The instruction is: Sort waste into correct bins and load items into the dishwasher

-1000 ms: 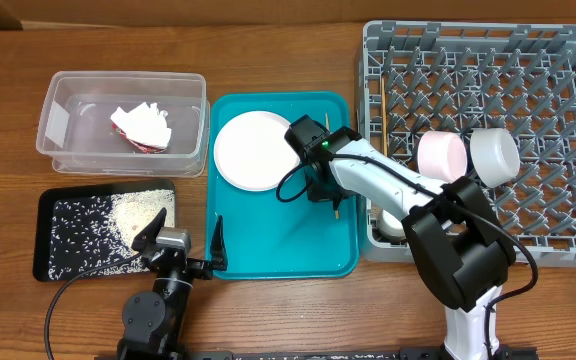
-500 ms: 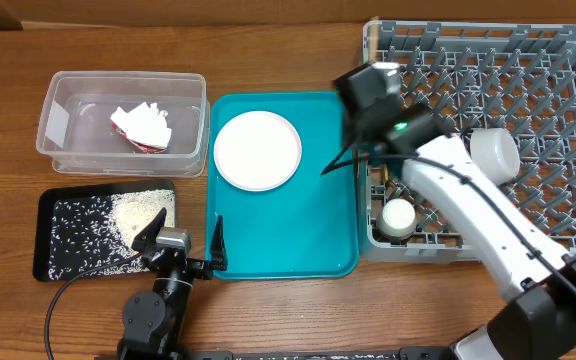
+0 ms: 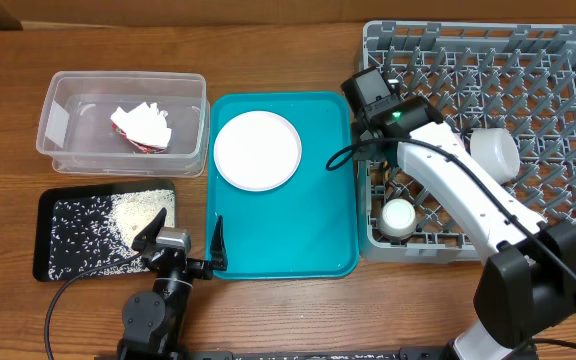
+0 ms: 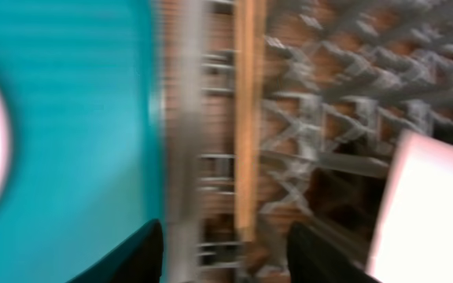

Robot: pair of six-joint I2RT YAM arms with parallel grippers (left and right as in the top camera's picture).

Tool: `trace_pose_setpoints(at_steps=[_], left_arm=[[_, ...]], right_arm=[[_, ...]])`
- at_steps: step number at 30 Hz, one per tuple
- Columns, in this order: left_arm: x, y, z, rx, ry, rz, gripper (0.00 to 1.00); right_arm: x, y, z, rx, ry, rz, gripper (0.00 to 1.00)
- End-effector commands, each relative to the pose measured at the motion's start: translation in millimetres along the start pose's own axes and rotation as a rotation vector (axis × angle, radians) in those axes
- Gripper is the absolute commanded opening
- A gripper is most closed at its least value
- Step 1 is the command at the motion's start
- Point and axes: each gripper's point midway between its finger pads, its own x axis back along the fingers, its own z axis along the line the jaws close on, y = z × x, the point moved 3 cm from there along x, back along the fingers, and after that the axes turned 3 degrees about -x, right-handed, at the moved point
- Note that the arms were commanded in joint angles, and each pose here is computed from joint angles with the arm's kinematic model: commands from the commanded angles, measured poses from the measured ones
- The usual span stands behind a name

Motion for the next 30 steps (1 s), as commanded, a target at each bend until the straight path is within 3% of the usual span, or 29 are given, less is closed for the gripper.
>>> trace_pose_setpoints(at_steps=[1, 3, 6, 14, 18, 19, 22, 23, 30], left_arm=[[0, 1, 0, 0.019, -0.001, -0.011, 1.00], [0, 1, 0, 0.019, -0.001, -0.011, 1.00], [0, 1, 0, 0.019, -0.001, -0.011, 1.00], [0, 1, 0, 0.019, -0.001, -0.011, 1.00], [0, 1, 0, 0.019, -0.001, -0.011, 1.00], [0, 1, 0, 0.019, -0.001, -0.011, 1.00], [0, 1, 0, 0.019, -0.001, -0.011, 1.00], [0, 1, 0, 0.019, -0.001, -0.011, 1.00], [0, 1, 0, 0.019, -0.001, -0.011, 1.00]], right_arm=[[48, 3, 61, 0.025, 0.347, -0.026, 0.64], [50, -6, 92, -0.045, 0.454, 0.008, 0.64], [38, -16, 117, -0.117, 0.469, 0.025, 0.61], [-56, -46, 141, -0.265, 0.297, 0.130, 0.60], [-84, -66, 143, -0.270, 0.253, 0.203, 0.53], [-87, -69, 144, -0.266, 0.258, 0.218, 0.46], [-88, -74, 144, -0.262, 0.256, 0.246, 0.10], [-86, -74, 144, -0.262, 0.255, 0.247, 0.04], [-43, -42, 116, -0.253, 0.227, 0.116, 0.04]])
